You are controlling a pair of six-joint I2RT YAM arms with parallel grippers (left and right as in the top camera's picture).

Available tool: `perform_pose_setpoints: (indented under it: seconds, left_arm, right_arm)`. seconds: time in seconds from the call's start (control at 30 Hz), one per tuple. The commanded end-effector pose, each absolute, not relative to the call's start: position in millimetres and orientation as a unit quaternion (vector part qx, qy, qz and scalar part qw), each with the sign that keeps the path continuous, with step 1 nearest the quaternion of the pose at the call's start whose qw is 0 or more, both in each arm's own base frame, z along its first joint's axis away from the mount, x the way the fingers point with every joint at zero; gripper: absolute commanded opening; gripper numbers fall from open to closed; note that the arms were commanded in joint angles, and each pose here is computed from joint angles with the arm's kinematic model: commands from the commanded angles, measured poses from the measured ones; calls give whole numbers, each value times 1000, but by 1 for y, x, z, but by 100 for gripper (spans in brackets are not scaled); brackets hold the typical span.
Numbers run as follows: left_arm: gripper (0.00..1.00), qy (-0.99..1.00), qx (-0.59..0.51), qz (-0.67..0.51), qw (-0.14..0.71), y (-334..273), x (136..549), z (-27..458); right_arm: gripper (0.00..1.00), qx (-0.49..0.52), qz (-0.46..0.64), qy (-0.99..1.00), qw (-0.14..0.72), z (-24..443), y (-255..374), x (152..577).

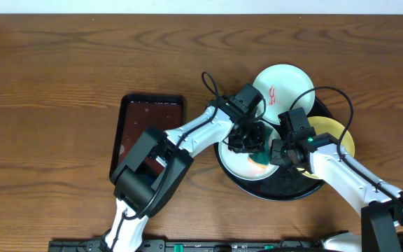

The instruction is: Clean dirty plates on tray and stack at the side

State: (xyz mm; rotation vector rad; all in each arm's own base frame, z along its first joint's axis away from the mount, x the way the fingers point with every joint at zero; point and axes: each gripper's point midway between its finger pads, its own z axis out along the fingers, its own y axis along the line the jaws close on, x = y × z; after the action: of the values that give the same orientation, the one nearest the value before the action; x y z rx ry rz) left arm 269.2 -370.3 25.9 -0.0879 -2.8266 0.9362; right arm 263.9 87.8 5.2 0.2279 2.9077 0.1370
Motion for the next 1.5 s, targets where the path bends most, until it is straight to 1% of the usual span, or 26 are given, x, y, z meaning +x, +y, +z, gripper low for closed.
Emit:
perform_pose_setpoints:
  seconds: [0.0,0.2,0.43,0.53,0.67,0.8,0.93,1.2,1.33,1.47]
  left_arm:
    - [7,-945,-47,310,97,-372,258,14]
    - [7,-976,-5,201,88,-325,265,-8]
    - [7,-997,44,7,55,-231,279,-24]
    - [7,-997,54,-42,48,-206,284,-20]
    - [8,-995,58,-65,42,-196,290,-10]
    - [7,-995,57,-65,40,-200,296,7]
    - [8,-994,55,-97,19,-192,308,32]
    - [8,-994,54,-97,17,-192,311,80]
    - [8,-995,67,-77,-8,-181,312,114]
    - [8,-991,97,-70,-57,-147,317,159]
  right_arm:
    - [1,53,53,993,90,-1,92,254]
    - [1,54,53,993,88,-1,92,253]
    - [1,53,52,993,88,-1,92,252]
    - [1,49,51,994,86,-1,92,252]
    - [1,48,48,994,84,-2,90,250]
    - [1,48,47,994,84,-2,90,250]
    - [1,48,47,994,84,-2,90,250]
    - [1,44,48,994,90,0,90,253]
    - [1,35,54,992,108,11,93,261]
    - [1,17,69,988,138,30,99,270]
